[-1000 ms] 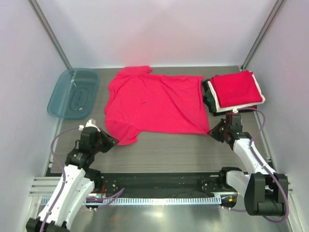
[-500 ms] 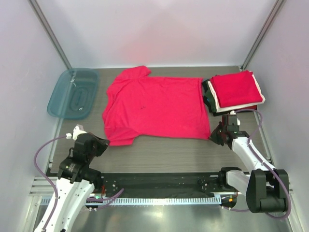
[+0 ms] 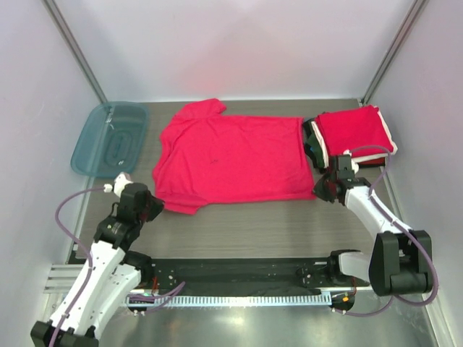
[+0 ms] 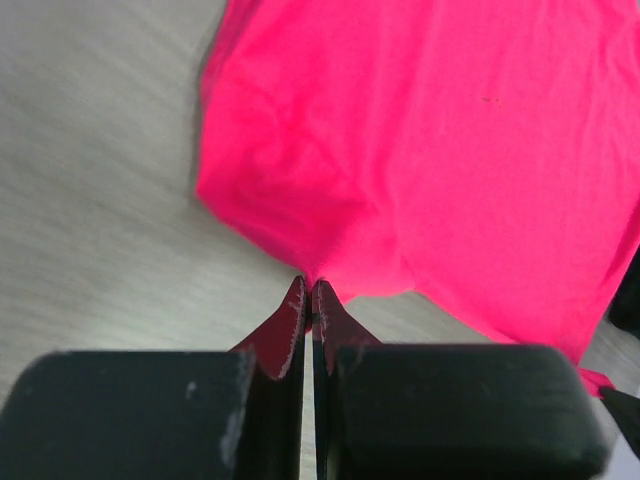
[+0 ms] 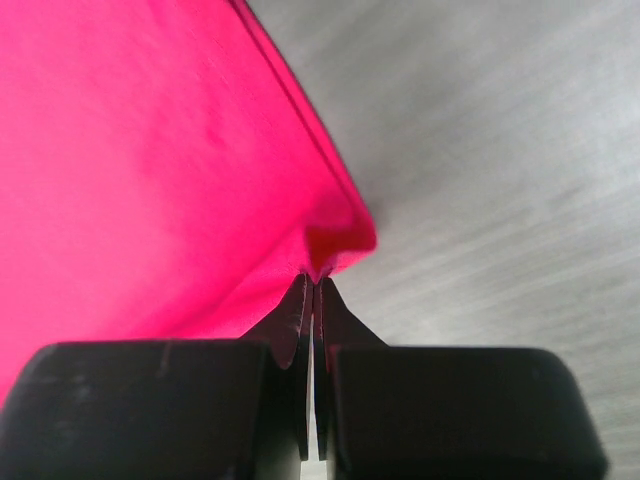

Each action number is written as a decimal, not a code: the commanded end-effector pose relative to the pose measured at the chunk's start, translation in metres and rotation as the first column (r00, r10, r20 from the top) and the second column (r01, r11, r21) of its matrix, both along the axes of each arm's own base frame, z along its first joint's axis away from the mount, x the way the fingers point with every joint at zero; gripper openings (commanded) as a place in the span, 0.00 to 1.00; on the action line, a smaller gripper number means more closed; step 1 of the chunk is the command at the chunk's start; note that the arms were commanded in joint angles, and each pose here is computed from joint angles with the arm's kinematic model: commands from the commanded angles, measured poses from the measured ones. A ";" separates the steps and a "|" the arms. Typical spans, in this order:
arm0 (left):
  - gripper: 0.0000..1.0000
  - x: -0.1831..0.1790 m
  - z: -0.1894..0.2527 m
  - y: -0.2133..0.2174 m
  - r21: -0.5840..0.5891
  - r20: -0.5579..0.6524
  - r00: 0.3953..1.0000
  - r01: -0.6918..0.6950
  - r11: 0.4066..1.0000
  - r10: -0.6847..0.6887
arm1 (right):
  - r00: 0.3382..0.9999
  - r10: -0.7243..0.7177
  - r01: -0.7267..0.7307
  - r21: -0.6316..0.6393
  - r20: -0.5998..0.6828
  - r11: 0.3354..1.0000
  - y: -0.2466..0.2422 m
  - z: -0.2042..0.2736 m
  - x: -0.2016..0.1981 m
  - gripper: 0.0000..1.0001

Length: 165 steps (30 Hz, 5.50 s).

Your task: Fold and stack the t-shirts

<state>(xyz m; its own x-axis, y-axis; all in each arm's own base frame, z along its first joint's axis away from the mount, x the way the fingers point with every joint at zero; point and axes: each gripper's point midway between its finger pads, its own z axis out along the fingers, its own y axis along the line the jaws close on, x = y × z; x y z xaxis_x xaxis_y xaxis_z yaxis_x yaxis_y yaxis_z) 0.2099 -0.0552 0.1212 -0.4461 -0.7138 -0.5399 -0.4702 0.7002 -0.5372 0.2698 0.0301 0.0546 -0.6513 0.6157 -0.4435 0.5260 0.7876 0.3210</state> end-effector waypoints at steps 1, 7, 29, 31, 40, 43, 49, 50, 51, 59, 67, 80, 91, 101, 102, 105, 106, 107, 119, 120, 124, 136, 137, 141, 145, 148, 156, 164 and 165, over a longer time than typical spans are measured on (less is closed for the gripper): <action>0.00 0.040 0.041 -0.002 0.036 0.149 0.989 -0.003 0.999 -0.002 | 0.999 -0.011 0.012 -0.025 0.043 1.000 -0.004 0.015 0.025 0.01; 0.00 0.080 0.052 -0.002 0.094 0.178 0.984 -0.029 0.995 0.011 | 0.997 -0.035 0.038 -0.041 0.062 0.998 -0.007 0.024 0.061 0.01; 0.00 0.212 0.085 -0.007 0.269 0.215 0.975 -0.108 0.957 0.050 | 0.992 -0.094 0.100 -0.071 0.079 0.992 -0.013 0.028 0.151 0.01; 0.00 0.220 0.084 -0.009 0.275 0.215 0.976 -0.096 0.957 0.036 | 0.993 -0.094 0.099 -0.071 0.071 0.993 -0.013 0.024 0.154 0.01; 0.00 0.264 0.078 -0.024 0.320 0.237 0.971 -0.042 0.947 -0.037 | 0.993 -0.102 0.106 -0.080 0.056 0.991 -0.014 0.016 0.160 0.01; 0.00 0.277 0.082 -0.028 0.337 0.274 0.960 -0.034 0.941 -0.064 | 0.993 -0.101 0.106 -0.077 0.057 0.991 -0.014 0.016 0.163 0.01; 0.00 0.292 0.089 -0.033 0.318 0.343 0.936 -0.041 0.947 -0.075 | 0.993 -0.100 0.104 -0.074 0.058 0.992 -0.013 0.015 0.167 0.01; 0.01 0.294 0.087 -0.033 0.319 0.342 0.937 -0.040 0.947 -0.076 | 0.994 -0.097 0.101 -0.073 0.057 0.992 -0.012 0.015 0.167 0.01; 0.01 0.295 0.087 -0.035 0.317 0.343 0.936 -0.036 0.948 -0.079 | 0.993 -0.100 0.104 -0.072 0.058 0.992 -0.013 0.015 0.168 0.01; 0.01 0.306 0.077 -0.031 0.303 0.329 0.941 -0.030 0.952 -0.075 | 0.993 -0.103 0.107 -0.075 0.060 0.991 -0.013 0.015 0.172 0.01; 0.02 0.320 0.061 -0.033 0.281 0.300 0.950 -0.004 0.960 -0.084 | 0.992 -0.100 0.105 -0.065 0.079 0.992 -0.011 0.021 0.182 0.01; 0.02 0.340 0.074 -0.032 0.191 0.332 0.941 0.007 0.981 -0.071 | 0.991 -0.109 0.113 -0.057 0.079 0.992 -0.014 0.018 0.192 0.01; 0.02 0.332 0.082 -0.024 0.174 0.335 0.941 -0.007 0.985 -0.053 | 0.986 -0.092 0.096 -0.016 0.139 0.995 -0.010 0.040 0.204 0.01; 0.02 0.333 0.065 -0.014 0.182 0.281 0.960 -0.036 0.983 -0.017 | 0.985 -0.084 0.083 0.009 0.154 0.996 -0.005 0.040 0.223 0.01; 0.02 0.334 0.062 -0.013 0.181 0.278 0.960 -0.038 0.983 -0.014 | 0.984 -0.086 0.085 0.011 0.155 0.996 -0.005 0.040 0.225 0.01; 0.02 0.344 0.057 -0.016 0.182 0.273 0.962 -0.034 0.983 -0.018 | 0.983 -0.089 0.088 0.013 0.160 0.996 -0.005 0.040 0.233 0.01; 0.02 0.346 0.054 -0.016 0.183 0.268 0.963 -0.029 0.983 -0.021 | 0.983 -0.086 0.085 0.014 0.162 0.996 -0.005 0.040 0.236 0.01; 0.05 0.350 0.042 -0.016 0.185 0.248 0.969 -0.024 0.982 -0.023 | 0.986 -0.070 0.068 0.015 0.149 0.998 -0.003 0.033 0.237 0.01; 0.70 0.346 0.055 -0.006 0.204 0.189 0.982 -0.060 0.977 0.021 | 0.952 0.018 -0.045 0.084 0.306 0.995 0.027 0.086 0.225 0.48; 0.71 0.339 0.052 -0.007 0.203 0.178 0.984 -0.047 0.978 0.010 | 0.951 0.020 -0.049 0.089 0.309 0.995 0.027 0.087 0.212 0.48; 0.77 0.309 0.067 -0.005 0.193 0.186 0.982 -0.033 0.981 -0.004 | 0.933 0.017 -0.055 0.094 0.359 0.994 0.028 0.098 0.179 0.48; 0.63 0.194 0.028 0.019 -0.007 0.121 0.969 -0.216 0.976 0.215 | 0.878 -0.268 0.199 0.206 0.396 0.958 0.004 0.049 0.091 0.44; 0.63 0.194 0.028 0.019 -0.013 0.131 0.969 -0.211 0.977 0.211 | 0.869 -0.285 0.214 0.212 0.405 0.954 0.002 0.049 0.092 0.44; 0.64 0.186 0.019 0.016 -0.016 0.111 0.975 -0.194 0.981 0.195 | 0.866 -0.330 0.263 0.218 0.376 0.940 -0.002 0.029 0.093 0.43; 0.64 0.184 0.008 0.021 0.015 0.089 0.974 -0.211 0.977 0.208 | 0.858 -0.377 0.310 0.233 0.349 0.922 -0.005 0.013 0.101 0.42; 0.65 0.183 0.000 0.024 0.022 0.071 0.974 -0.217 0.976 0.215 | 0.852 -0.402 0.333 0.245 0.335 0.910 -0.005 0.003 0.107 0.41; 0.66 0.184 -0.017 0.032 0.007 0.027 0.975 -0.220 0.975 0.220 | 0.830 -0.446 0.384 0.238 0.333 0.892 -0.009 -0.013 0.113 0.38; 0.66 0.182 -0.027 0.037 0.026 0.013 0.976 -0.218 0.976 0.218 | 0.853 -0.413 0.371 0.185 0.320 0.910 -0.010 -0.015 0.117 0.01; 0.66 0.182 -0.030 0.035 0.020 0.012 0.977 -0.212 0.977 0.212 | 0.853 -0.408 0.366 0.185 0.326 0.912 -0.010 -0.010 0.117 0.01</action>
<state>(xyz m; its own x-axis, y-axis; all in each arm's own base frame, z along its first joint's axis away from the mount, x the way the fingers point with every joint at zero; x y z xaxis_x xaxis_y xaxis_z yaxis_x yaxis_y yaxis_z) 0.3863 -0.0206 0.0913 -0.2950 -0.7777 -0.5550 -0.6208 0.5976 -0.5074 0.3720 0.0262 0.0231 -0.2026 0.8645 -0.4601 0.6424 0.4719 0.6038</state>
